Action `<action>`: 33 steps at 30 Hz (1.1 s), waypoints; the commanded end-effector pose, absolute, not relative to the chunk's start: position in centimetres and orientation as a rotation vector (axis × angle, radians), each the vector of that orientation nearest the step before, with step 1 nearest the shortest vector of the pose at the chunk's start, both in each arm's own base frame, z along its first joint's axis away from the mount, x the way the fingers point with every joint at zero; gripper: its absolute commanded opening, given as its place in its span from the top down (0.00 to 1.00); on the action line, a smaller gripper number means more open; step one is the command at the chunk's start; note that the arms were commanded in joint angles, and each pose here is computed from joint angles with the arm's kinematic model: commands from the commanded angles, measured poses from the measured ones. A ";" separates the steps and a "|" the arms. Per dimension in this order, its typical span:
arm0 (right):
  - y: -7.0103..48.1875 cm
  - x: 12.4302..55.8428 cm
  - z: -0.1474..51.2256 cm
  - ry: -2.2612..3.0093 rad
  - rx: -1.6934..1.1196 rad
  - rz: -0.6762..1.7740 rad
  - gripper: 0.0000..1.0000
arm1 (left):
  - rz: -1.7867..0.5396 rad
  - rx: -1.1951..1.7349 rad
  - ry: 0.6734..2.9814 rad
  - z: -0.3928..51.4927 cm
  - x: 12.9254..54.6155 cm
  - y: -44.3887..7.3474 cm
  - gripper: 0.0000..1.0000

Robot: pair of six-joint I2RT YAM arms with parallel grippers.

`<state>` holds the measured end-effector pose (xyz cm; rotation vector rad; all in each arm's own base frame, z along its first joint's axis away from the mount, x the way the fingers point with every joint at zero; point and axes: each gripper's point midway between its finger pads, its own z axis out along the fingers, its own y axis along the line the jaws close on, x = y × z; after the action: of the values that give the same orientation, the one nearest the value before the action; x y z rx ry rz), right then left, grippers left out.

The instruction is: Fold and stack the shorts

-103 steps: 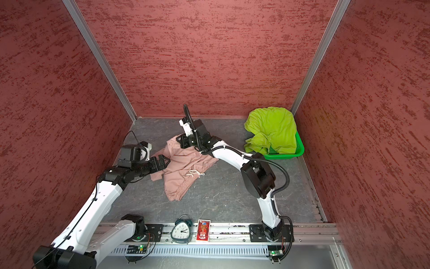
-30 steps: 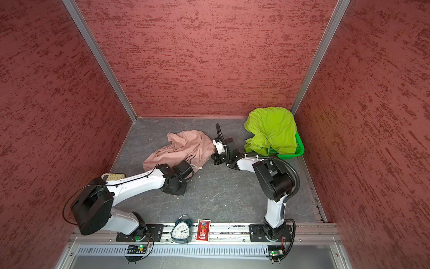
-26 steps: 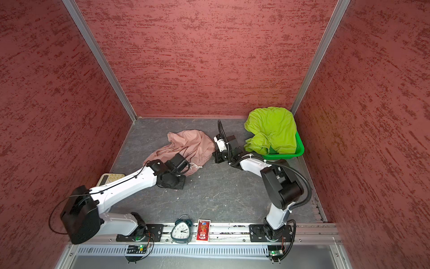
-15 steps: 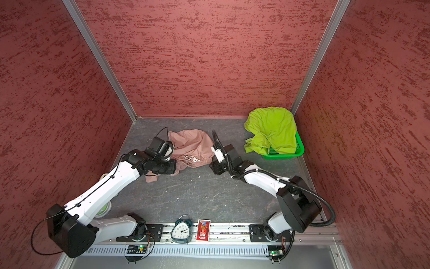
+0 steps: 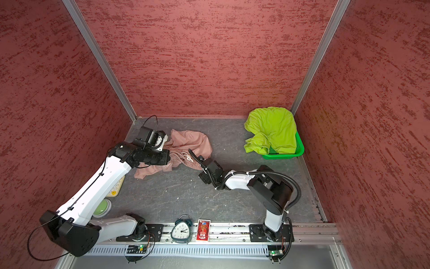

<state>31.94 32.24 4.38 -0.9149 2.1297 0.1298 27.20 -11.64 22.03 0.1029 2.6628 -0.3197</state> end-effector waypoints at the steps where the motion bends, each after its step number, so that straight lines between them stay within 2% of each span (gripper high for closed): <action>1: 34.5 33.6 6.8 1.963 -0.928 0.038 0.19 | -0.326 0.113 2.642 23.0 27.2 -11.1 1.00; 9: 36.2 32.8 7.5 1.824 -0.939 -0.008 0.22 | -0.353 0.076 2.636 23.1 27.7 -9.9 1.00; 15: 37.4 33.6 6.5 1.792 -0.976 -0.039 0.37 | -0.351 0.070 2.613 23.9 27.9 -9.4 1.00; 18: 37.9 33.6 6.2 1.812 -0.997 -0.029 0.53 | -0.337 0.066 2.603 24.5 28.0 -9.0 1.00; 22: 37.6 33.6 7.9 1.834 -0.981 0.000 0.85 | -0.296 0.068 2.590 25.1 28.1 -8.4 1.00; 24: 37.2 33.5 9.4 1.868 -0.975 0.058 0.93 | -0.266 0.068 2.583 25.5 28.3 -7.9 1.00; 25: 37.1 33.2 10.0 1.900 -0.990 0.107 0.93 | -0.253 0.068 2.575 25.8 28.5 -7.6 1.00; 27: 36.9 32.7 10.7 1.981 -1.029 0.211 0.81 | -0.244 0.073 2.564 26.1 28.7 -7.4 1.00; 29: 36.5 31.9 11.2 2.024 -1.068 0.263 0.54 | -0.245 0.083 2.561 26.2 29.0 -7.4 1.00; 32: 36.2 30.0 11.4 2.007 -1.138 0.310 0.32 | -0.239 0.094 2.554 26.3 29.6 -7.4 1.00; 33: 36.1 29.5 11.5 1.987 -1.144 0.317 0.27 | -0.242 0.099 2.550 26.3 29.9 -7.5 1.00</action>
<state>33.20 36.15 13.63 -0.9986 1.9315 0.2268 28.95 -7.73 25.64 0.0686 2.5830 -0.2644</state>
